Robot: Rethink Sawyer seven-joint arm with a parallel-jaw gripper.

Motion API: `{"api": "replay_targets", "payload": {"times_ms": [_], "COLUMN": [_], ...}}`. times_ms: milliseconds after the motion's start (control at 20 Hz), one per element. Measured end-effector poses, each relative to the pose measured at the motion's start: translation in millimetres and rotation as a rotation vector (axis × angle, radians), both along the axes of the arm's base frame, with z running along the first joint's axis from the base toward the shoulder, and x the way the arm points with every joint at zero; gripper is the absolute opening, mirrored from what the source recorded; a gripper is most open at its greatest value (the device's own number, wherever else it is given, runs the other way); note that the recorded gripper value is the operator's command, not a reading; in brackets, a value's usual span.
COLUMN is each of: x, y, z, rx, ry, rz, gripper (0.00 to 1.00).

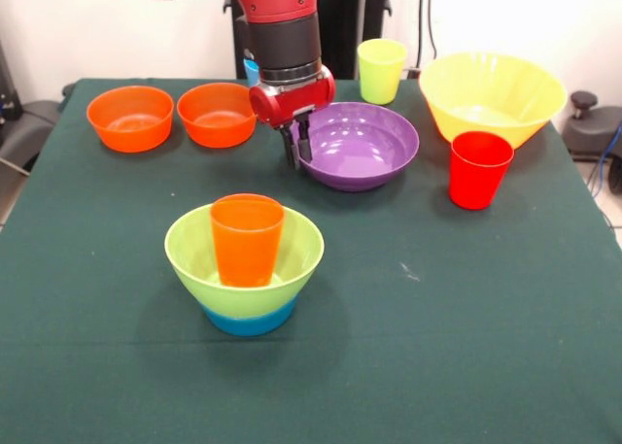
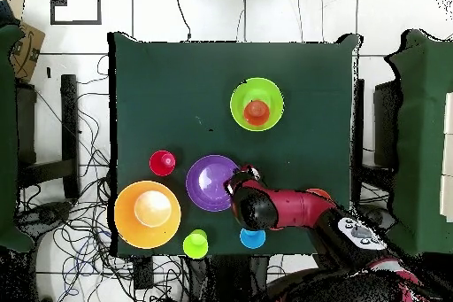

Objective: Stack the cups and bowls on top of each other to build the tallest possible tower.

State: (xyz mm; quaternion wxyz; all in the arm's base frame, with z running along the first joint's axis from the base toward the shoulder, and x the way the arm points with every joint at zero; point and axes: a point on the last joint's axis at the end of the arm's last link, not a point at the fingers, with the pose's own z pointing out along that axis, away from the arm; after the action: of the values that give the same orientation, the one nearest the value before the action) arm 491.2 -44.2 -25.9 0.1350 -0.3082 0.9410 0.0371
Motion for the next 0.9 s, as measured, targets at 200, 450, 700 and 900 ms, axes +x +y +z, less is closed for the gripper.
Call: {"api": "replay_targets", "payload": {"times_ms": [200,450,700,900], "x": [0.3,3.7,11.6,20.1], "y": [-0.5,-2.5,-14.1,-24.5], "z": [0.1,6.5,27.3,48.0], "rx": [0.001,0.011,0.007,-0.004], "ry": [-0.002,0.025,0.086,0.118], "rz": [0.001,0.005,0.016,0.024], "gripper": [0.0,0.0,0.0,0.0]}}
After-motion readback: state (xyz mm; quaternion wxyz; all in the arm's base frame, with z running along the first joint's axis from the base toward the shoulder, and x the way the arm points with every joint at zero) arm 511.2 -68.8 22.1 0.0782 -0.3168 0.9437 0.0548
